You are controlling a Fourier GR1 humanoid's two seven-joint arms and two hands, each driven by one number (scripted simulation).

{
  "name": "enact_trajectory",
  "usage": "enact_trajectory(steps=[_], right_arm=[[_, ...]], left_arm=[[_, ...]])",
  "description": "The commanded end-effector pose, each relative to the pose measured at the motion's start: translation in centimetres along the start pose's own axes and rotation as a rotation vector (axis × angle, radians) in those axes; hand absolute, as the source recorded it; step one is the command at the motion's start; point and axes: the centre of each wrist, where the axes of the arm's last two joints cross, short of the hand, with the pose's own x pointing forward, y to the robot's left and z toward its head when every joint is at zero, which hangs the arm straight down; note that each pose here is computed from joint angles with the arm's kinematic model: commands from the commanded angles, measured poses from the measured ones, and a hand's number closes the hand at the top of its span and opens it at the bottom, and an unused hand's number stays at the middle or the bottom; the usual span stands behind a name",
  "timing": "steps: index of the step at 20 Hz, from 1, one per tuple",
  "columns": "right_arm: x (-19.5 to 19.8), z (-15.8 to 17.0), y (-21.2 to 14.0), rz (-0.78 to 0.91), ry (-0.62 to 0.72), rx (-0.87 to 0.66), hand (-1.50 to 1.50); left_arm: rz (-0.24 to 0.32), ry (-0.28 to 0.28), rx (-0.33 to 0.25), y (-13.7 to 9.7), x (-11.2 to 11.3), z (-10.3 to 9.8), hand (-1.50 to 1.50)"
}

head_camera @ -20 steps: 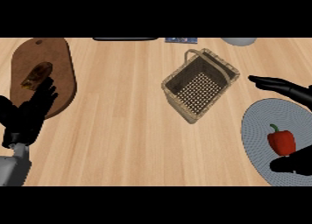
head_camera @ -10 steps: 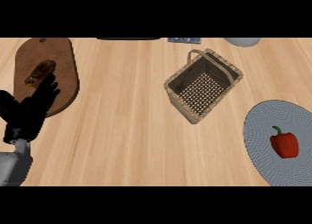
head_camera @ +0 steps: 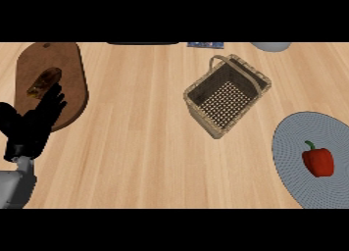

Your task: Pick the bell pepper from the placemat and place it in the basket

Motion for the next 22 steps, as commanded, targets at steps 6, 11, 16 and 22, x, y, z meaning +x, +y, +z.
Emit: enact_trajectory(steps=[6,11,16,22], right_arm=[[-6.0,3.5,1.1,-0.166,-0.113,-0.058,-1.50],[-8.1,2.9,5.3,-0.208,-0.133,-0.058,-1.50],[-8.8,0.1,10.3,-0.218,-0.150,-0.104,-1.50],[-10.7,-2.1,15.5,-0.241,-0.167,-0.159,-1.50]], left_arm=[[0.009,0.010,0.012,1.4,0.3,-0.8,0.00],[0.009,-0.007,-0.003,1.5,-1.0,0.5,0.00],[-0.002,0.005,-0.010,0.9,0.4,-1.1,0.00],[0.001,-0.024,-0.004,0.5,0.8,0.2,0.00]])
